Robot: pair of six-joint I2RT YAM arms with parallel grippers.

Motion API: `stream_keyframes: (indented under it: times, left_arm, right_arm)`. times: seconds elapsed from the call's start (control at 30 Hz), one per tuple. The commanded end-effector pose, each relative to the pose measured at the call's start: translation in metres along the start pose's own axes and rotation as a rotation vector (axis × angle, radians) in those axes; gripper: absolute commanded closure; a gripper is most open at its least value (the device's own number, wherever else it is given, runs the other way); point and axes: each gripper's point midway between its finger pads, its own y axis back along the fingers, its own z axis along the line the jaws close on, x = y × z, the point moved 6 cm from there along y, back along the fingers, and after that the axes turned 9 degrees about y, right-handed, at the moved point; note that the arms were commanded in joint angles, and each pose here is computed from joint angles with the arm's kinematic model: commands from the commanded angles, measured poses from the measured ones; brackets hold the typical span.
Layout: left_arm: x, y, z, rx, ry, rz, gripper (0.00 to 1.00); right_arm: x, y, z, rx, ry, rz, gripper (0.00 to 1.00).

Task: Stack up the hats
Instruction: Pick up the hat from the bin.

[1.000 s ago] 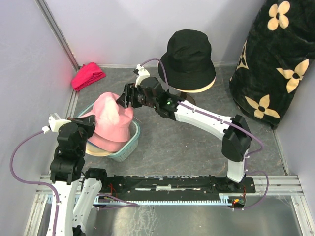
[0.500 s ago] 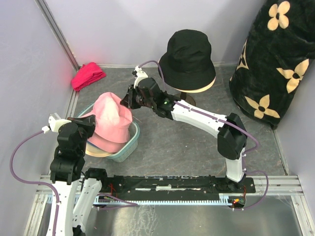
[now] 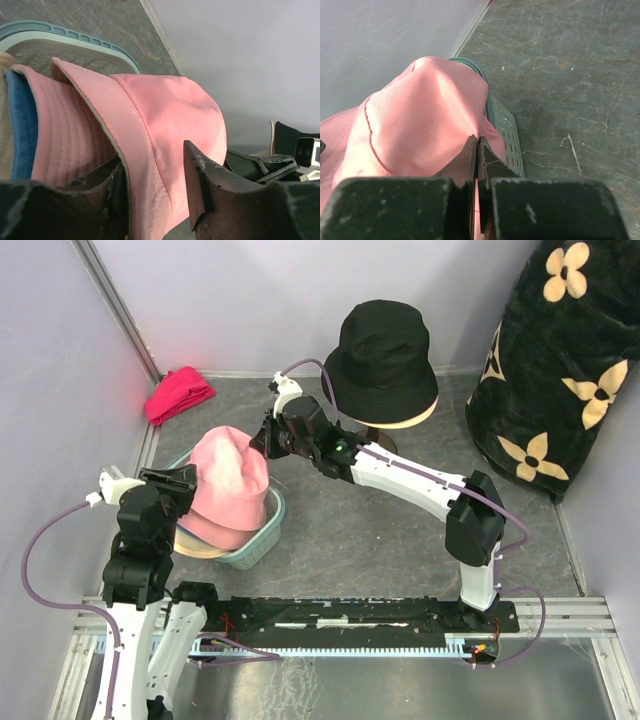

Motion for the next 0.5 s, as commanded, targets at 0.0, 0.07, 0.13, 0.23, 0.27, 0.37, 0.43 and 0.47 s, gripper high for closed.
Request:
stream_keyframes:
  times: [0.0,0.07,0.13,0.23,0.27,0.37,0.43,0.47]
  left_arm:
    - [-0.015,0.005,-0.025,0.073,0.020,-0.057,0.49]
    - [-0.017,0.006,-0.028,0.075,0.025,-0.069,0.48]
    - [-0.019,0.006,-0.029,0.073,0.024,-0.074,0.47]
    - [-0.020,0.006,-0.031,0.077,0.025,-0.077,0.48]
    - [-0.019,0.006,-0.032,0.078,0.025,-0.076,0.49]
    - [-0.020,0.005,-0.033,0.081,0.026,-0.077,0.49]
    - [-0.020,0.004,-0.033,0.081,0.028,-0.077,0.49]
    - [-0.020,0.005,-0.034,0.085,0.030,-0.077,0.49]
  right_arm:
    - [-0.089,0.047,0.023,-0.019,0.066,-0.262,0.99]
    - [-0.099,0.052,0.026,-0.027,0.075,-0.291,0.99]
    - [-0.108,0.056,0.030,-0.038,0.080,-0.322,0.99]
    - [-0.120,0.061,0.036,-0.059,0.089,-0.357,0.99]
    - [-0.124,0.063,0.039,-0.070,0.089,-0.367,0.99]
    - [-0.132,0.065,0.045,-0.099,0.095,-0.388,0.99]
    - [-0.137,0.068,0.048,-0.110,0.100,-0.401,0.99]
    - [-0.140,0.069,0.049,-0.112,0.103,-0.407,0.99]
